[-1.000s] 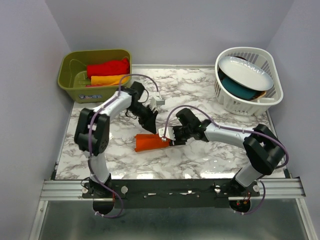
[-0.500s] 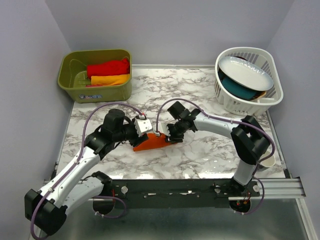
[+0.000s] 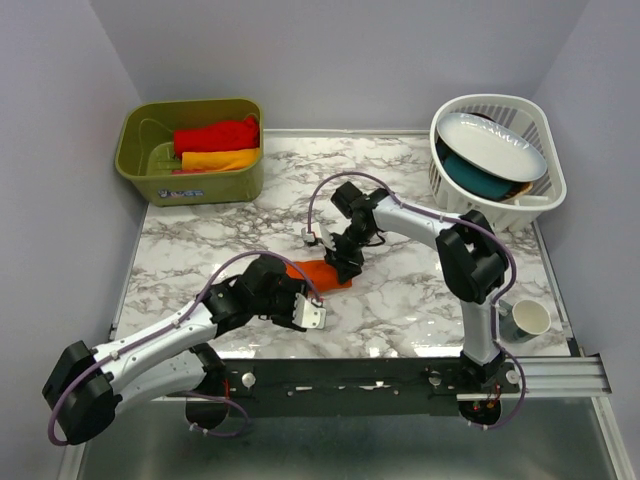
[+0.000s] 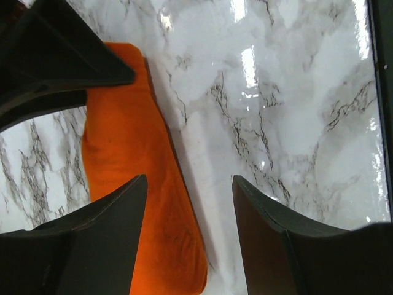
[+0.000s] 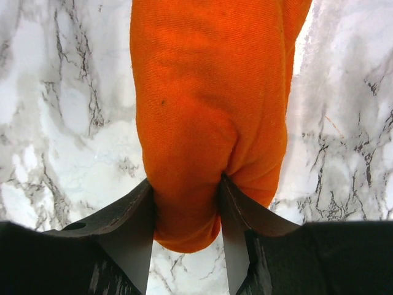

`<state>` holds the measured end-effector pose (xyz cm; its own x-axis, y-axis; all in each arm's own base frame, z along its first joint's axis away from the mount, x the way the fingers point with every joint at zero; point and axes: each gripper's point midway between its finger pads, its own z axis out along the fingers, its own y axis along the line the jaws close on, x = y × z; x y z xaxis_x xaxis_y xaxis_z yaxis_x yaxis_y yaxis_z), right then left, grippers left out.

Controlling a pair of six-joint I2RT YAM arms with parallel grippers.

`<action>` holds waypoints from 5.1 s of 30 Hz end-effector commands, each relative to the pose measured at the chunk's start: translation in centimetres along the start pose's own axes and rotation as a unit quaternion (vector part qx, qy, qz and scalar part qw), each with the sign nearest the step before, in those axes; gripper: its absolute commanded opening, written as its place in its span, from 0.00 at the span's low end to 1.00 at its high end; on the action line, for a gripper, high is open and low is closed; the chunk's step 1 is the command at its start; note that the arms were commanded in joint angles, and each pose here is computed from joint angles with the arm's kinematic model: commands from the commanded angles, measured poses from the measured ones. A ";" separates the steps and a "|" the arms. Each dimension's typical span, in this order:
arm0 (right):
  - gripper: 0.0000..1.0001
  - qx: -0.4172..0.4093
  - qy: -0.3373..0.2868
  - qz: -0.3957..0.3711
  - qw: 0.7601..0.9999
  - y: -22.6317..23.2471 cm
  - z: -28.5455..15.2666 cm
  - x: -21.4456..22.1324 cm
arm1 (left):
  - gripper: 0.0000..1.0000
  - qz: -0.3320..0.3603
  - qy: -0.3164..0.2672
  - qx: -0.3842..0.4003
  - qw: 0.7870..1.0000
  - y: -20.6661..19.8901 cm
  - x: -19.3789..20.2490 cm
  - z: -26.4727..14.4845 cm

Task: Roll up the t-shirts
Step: Roll the T-shirt to the center of the board, then pick up the T-shirt from the center of the board, then place the T-shirt in the bin.

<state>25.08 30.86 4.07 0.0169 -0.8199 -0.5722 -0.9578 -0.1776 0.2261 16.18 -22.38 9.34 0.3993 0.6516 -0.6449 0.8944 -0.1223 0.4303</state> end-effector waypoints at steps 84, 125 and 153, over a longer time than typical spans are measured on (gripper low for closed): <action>1.00 0.305 -0.087 0.196 0.928 -1.1 -19.5 1.1 | 0.00 -0.138 0.170 -0.418 0.882 35.3 4.3 -20.9; 1.00 0.202 -0.002 0.346 0.916 -4.2 -20.5 7.3 | 0.00 -0.373 0.423 -0.624 0.541 38.9 39.2 -29.2; 1.00 0.197 0.048 0.344 0.917 -2.6 -20.5 9.2 | 0.00 -0.455 0.481 -0.502 0.556 31.9 48.2 -22.4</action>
<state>34.63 13.16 13.33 -0.6348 -0.6926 -0.3425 -0.7698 0.6052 0.2029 60.90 22.24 9.68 -0.8070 0.2956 -0.5113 -0.1902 0.6896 0.6988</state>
